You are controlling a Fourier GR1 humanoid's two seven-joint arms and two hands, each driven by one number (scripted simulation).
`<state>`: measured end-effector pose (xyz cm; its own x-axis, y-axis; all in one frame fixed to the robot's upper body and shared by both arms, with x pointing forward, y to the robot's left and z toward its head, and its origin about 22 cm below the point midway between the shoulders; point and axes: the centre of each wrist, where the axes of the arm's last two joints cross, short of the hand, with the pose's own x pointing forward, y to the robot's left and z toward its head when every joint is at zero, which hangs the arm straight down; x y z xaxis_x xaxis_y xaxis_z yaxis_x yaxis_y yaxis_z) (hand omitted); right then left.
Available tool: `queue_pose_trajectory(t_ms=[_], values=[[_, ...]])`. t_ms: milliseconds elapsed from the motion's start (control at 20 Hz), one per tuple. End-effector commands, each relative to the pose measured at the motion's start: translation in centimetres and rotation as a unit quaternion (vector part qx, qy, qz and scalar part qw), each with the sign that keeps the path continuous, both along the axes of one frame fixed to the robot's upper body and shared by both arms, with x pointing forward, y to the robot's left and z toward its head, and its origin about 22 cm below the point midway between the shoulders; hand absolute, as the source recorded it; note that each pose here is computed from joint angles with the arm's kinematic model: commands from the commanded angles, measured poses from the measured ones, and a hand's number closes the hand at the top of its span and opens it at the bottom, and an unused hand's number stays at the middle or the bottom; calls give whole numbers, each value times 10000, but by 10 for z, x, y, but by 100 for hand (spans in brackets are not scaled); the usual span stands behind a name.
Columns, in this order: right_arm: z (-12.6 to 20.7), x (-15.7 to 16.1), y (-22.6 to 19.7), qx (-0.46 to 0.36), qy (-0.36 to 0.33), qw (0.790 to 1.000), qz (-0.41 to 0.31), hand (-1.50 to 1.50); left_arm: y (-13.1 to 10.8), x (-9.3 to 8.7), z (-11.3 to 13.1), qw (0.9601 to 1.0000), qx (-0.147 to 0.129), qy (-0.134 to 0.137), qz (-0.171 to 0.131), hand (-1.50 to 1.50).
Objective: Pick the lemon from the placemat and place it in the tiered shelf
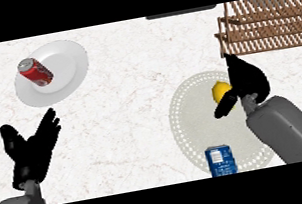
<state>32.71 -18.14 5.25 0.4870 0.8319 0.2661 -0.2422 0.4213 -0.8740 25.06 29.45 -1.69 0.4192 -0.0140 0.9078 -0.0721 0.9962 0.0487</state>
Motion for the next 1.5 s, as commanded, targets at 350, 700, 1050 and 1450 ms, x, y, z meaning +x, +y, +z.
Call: queue_pose_trajectory(t_ms=[350,700,1050,1450], values=[[-26,14,-19,117,-343,9993,41,-150,-18,-12,-22,9999,-18,122,10,0],[-39,26,-16,99,130,9985,528,150,-2,7,-3,9999,76,138,45,0],[-51,8,15,287,257,9916,1234,150,13,-8,-18,9998,-9,128,125,0],[-29,-8,-31,848,-298,9715,2195,150,3,-1,-13,9998,-65,157,78,0]])
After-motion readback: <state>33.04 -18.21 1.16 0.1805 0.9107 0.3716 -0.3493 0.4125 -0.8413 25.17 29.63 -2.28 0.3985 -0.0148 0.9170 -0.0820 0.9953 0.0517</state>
